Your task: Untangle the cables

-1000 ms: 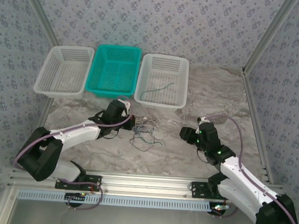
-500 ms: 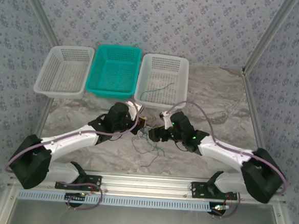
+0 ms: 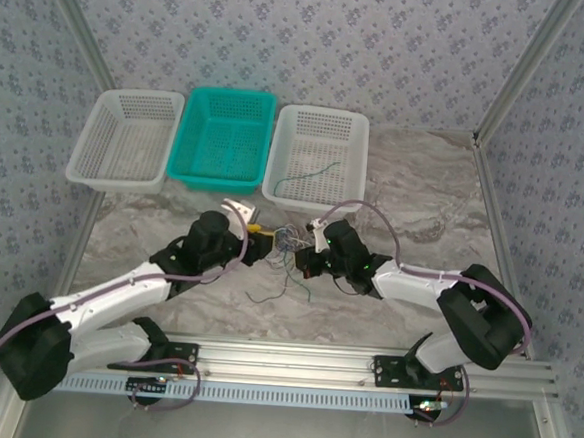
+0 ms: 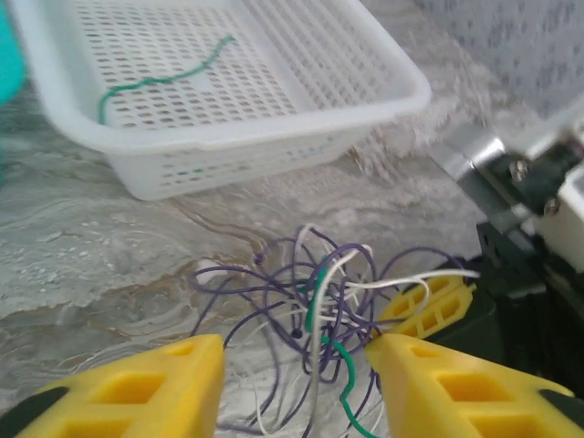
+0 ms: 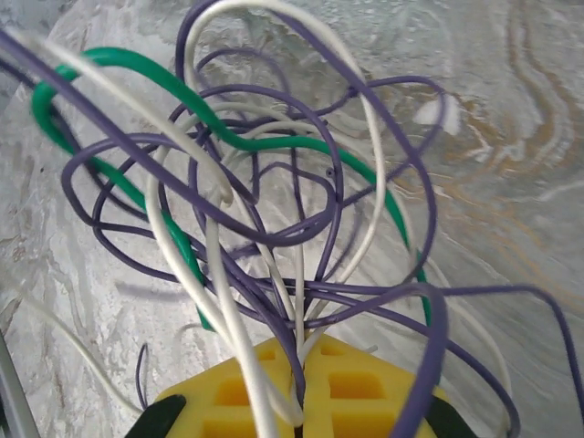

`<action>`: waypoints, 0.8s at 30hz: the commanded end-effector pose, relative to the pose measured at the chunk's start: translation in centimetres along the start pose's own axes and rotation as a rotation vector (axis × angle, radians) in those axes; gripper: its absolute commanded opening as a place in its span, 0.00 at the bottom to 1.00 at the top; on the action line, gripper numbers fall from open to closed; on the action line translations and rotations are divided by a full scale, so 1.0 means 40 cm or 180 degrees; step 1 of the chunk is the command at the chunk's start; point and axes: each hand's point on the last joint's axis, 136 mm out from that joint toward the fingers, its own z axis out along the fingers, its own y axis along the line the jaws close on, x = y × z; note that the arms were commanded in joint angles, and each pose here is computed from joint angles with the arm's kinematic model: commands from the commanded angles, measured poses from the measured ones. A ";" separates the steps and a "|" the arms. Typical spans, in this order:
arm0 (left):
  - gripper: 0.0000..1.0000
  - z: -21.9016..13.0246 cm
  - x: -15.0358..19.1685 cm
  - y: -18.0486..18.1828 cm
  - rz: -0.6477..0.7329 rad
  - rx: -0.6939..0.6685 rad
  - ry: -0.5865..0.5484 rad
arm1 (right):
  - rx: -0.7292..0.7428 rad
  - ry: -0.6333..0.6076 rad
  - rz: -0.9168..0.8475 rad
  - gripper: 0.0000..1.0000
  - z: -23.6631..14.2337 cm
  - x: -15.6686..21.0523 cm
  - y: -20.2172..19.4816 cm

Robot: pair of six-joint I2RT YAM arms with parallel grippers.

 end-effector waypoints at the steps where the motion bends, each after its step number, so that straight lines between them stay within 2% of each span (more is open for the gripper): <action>1: 0.58 -0.034 -0.069 0.012 -0.0401 0.0099 -0.0422 | -0.0012 -0.0042 0.0134 0.00 -0.009 -0.005 0.001; 5: 0.56 -0.044 -0.072 -0.002 -0.0775 0.0530 -0.0395 | -0.0098 -0.0051 0.0171 0.00 -0.011 -0.015 0.014; 9: 0.52 -0.044 -0.052 -0.033 -0.0850 0.0819 -0.0208 | -0.0130 -0.0106 0.0461 0.00 -0.016 -0.046 0.007; 13: 0.51 -0.034 -0.006 -0.012 -0.1071 0.0719 -0.0063 | -0.0323 -0.0168 0.0727 0.00 -0.031 -0.085 0.015; 17: 0.45 -0.010 0.036 0.018 -0.1355 0.0567 0.0046 | -0.0415 -0.0203 0.0544 0.00 -0.041 -0.102 0.048; 22: 0.26 0.041 0.063 0.027 -0.1735 0.0570 0.0189 | -0.0490 -0.0206 0.0557 0.00 -0.045 -0.116 0.068; 24: 0.22 0.065 0.085 0.024 -0.1828 0.0594 0.0322 | -0.0510 -0.0225 0.0596 0.00 -0.050 -0.122 0.071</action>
